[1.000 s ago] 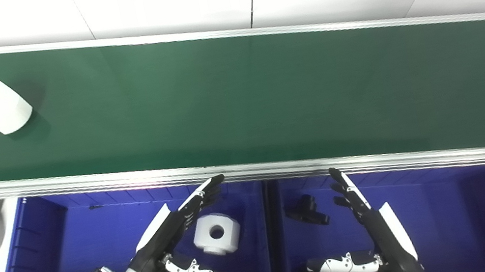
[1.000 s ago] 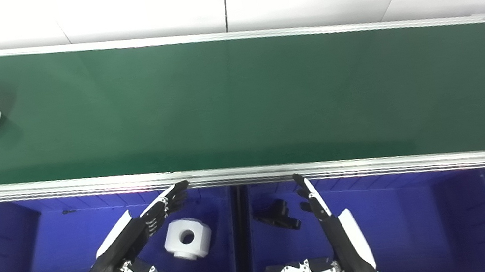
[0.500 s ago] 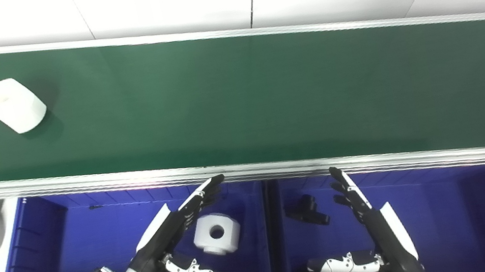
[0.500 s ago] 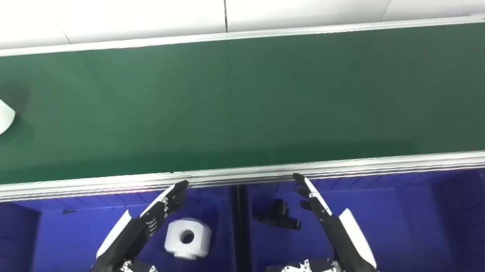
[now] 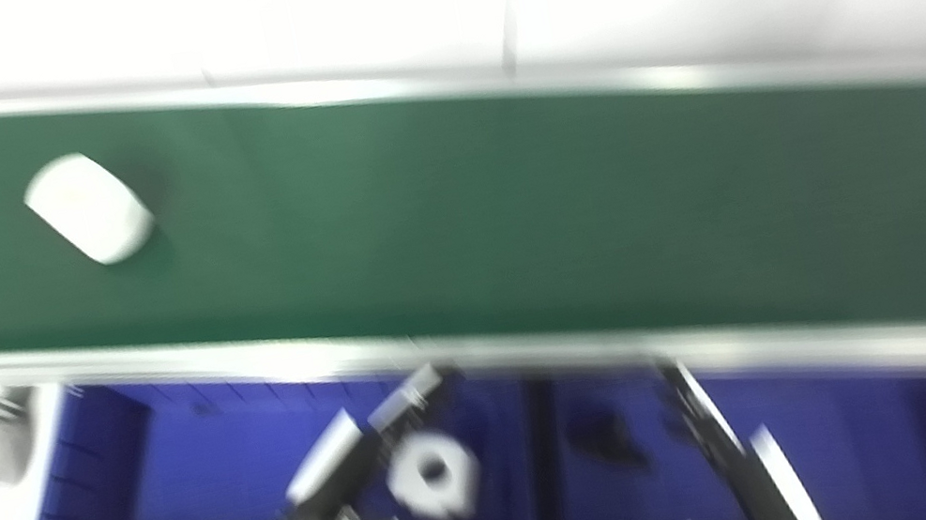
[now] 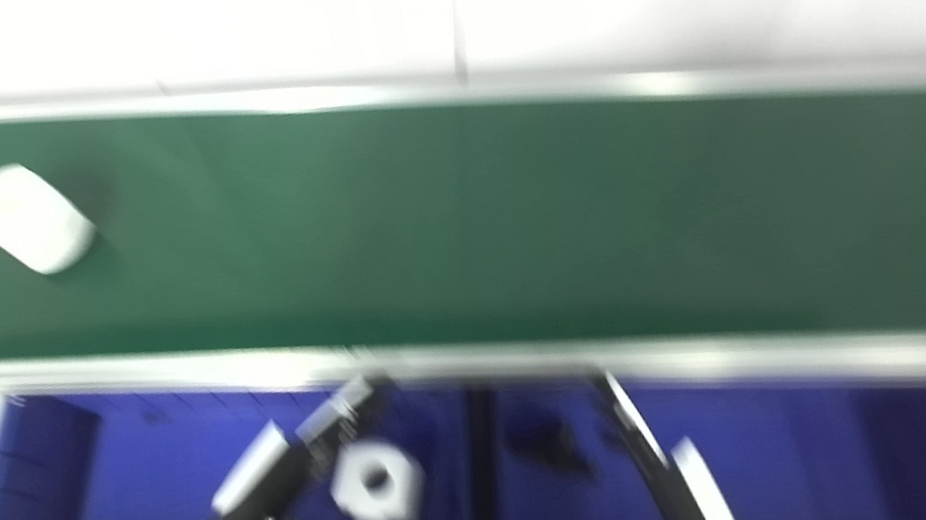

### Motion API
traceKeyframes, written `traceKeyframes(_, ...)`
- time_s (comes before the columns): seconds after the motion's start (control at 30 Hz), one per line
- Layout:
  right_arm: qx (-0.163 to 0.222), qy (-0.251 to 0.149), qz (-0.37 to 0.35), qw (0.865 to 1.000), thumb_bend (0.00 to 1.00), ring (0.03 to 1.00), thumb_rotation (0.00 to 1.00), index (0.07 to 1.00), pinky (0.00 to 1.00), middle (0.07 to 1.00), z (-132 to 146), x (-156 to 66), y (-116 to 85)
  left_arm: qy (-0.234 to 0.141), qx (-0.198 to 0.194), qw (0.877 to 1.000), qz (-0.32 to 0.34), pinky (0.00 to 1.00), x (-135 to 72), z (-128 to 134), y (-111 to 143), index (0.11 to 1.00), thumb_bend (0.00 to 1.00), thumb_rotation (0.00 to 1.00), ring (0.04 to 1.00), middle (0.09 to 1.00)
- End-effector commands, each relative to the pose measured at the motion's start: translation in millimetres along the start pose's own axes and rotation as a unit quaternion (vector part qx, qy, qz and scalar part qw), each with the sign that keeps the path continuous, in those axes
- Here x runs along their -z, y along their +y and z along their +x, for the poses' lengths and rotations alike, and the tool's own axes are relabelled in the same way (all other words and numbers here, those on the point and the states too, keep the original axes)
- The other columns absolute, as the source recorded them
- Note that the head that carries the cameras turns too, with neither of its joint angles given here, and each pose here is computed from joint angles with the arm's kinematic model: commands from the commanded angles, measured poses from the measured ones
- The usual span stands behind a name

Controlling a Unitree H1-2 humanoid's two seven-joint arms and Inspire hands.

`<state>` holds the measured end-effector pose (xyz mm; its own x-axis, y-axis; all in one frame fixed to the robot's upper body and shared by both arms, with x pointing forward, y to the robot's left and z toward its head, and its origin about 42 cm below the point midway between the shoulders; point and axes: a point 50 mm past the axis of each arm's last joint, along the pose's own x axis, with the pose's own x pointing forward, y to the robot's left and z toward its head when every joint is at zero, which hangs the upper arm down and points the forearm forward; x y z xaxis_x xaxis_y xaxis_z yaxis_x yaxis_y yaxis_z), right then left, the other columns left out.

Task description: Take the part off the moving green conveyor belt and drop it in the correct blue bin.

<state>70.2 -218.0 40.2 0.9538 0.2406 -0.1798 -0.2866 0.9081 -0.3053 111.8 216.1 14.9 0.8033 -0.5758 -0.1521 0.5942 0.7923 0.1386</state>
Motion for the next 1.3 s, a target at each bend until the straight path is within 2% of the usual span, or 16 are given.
traceKeyframes(0.0,0.009,-0.026,0.004,1.000,0.90,0.977,0.21,1.000,0.90,0.999,-0.8,-2.7,-4.3,-0.027,-0.011,1.000,-0.006,0.84,-4.5,4.6,-2.6,0.909,0.89,0.17,0.910,0.949)
traceKeyframes(0.03,0.009,-0.022,0.006,1.000,0.90,0.982,0.21,1.000,0.91,1.000,-0.9,-1.9,-4.7,-0.026,-0.011,1.000,-0.008,0.84,-3.1,5.6,-3.6,0.906,0.89,0.16,0.907,0.946)
traceKeyframes(0.1,0.009,-0.021,0.005,1.000,0.90,0.949,0.19,1.000,0.80,1.000,-0.6,-0.5,-5.3,-0.023,-0.011,1.000,-0.008,0.84,-1.6,6.9,-4.8,0.895,0.90,0.16,0.900,0.942)
traceKeyframes(0.27,0.013,-0.042,-0.006,0.999,0.90,0.977,0.16,1.000,0.92,1.000,2.8,6.8,-5.0,-0.021,-0.010,1.000,-0.007,0.81,-0.1,8.1,-5.0,0.884,0.91,0.20,0.883,0.932)
traceKeyframes(0.33,0.016,-0.048,-0.023,0.998,0.92,0.970,0.23,1.000,0.88,1.000,4.6,5.9,-4.2,-0.020,-0.010,1.000,-0.008,0.80,0.8,8.2,-4.4,0.878,0.91,0.22,0.882,0.928)
traceKeyframes(0.4,0.018,-0.051,-0.032,0.998,0.93,0.954,0.24,1.000,0.81,1.000,5.9,5.8,-3.4,-0.020,-0.010,1.000,-0.007,0.79,0.5,8.0,-4.2,0.872,0.92,0.24,0.878,0.923)
traceKeyframes(0.5,0.018,-0.050,-0.029,0.998,0.93,0.968,0.26,1.000,0.84,1.000,5.8,7.3,-1.8,-0.020,-0.012,1.000,-0.006,0.78,0.1,7.5,-4.3,0.868,0.92,0.24,0.870,0.918)
traceKeyframes(0.67,0.020,-0.052,-0.027,0.998,0.92,0.943,0.25,1.000,0.79,0.996,7.2,9.0,0.0,-0.021,-0.016,1.000,-0.011,0.78,0.0,6.7,-4.2,0.863,0.91,0.23,0.863,0.910)
traceKeyframes(0.77,0.019,-0.054,-0.024,0.998,0.92,0.966,0.22,1.000,0.83,0.999,7.6,9.6,-0.3,-0.026,-0.024,0.999,-0.016,0.79,-2.2,6.3,-4.3,0.856,0.92,0.23,0.856,0.899)
traceKeyframes(0.9,0.019,-0.055,-0.022,0.998,0.92,0.953,0.25,1.000,0.82,0.996,7.6,9.3,-0.8,-0.064,-0.056,0.996,-0.026,0.74,-22.9,3.1,-1.5,0.837,0.93,0.19,0.831,0.887)
traceKeyframes(1.0,0.017,-0.057,-0.013,0.998,0.91,0.988,0.18,1.000,0.95,1.000,6.5,7.6,-1.5,-0.097,-0.076,0.992,-0.021,0.72,-44.0,-2.0,0.2,0.822,0.95,0.22,0.828,0.883)
traceKeyframes(1.03,0.018,-0.055,-0.009,0.998,0.91,0.991,0.18,1.000,0.96,1.000,5.4,7.2,-1.8,-0.115,-0.082,0.990,-0.017,0.71,-54.8,-4.0,3.2,0.820,0.95,0.22,0.827,0.882)
traceKeyframes(1.07,0.019,-0.054,-0.007,0.998,0.91,0.948,0.17,1.000,0.87,0.995,4.6,7.0,-2.0,-0.127,-0.086,0.988,-0.015,0.72,-62.1,-5.5,5.2,0.825,0.95,0.22,0.827,0.889)
traceKeyframes(1.1,0.018,-0.053,-0.006,0.998,0.91,0.936,0.16,1.000,0.84,0.994,4.0,6.7,-2.5,-0.146,-0.093,0.985,-0.007,0.71,-72.9,-6.4,9.5,0.829,0.95,0.21,0.825,0.893)
traceKeyframes(1.23,0.013,-0.040,-0.001,0.999,0.90,0.934,0.17,1.000,0.82,1.000,1.7,1.3,-4.1,-0.189,-0.112,0.975,0.016,0.73,-96.7,-5.9,23.9,0.845,0.95,0.16,0.836,0.906)
traceKeyframes(1.27,0.012,-0.039,0.002,0.999,0.90,0.946,0.15,1.000,0.85,1.000,1.3,0.1,-4.5,-0.194,-0.118,0.974,0.020,0.74,-99.9,-5.7,25.9,0.847,0.96,0.15,0.842,0.908)
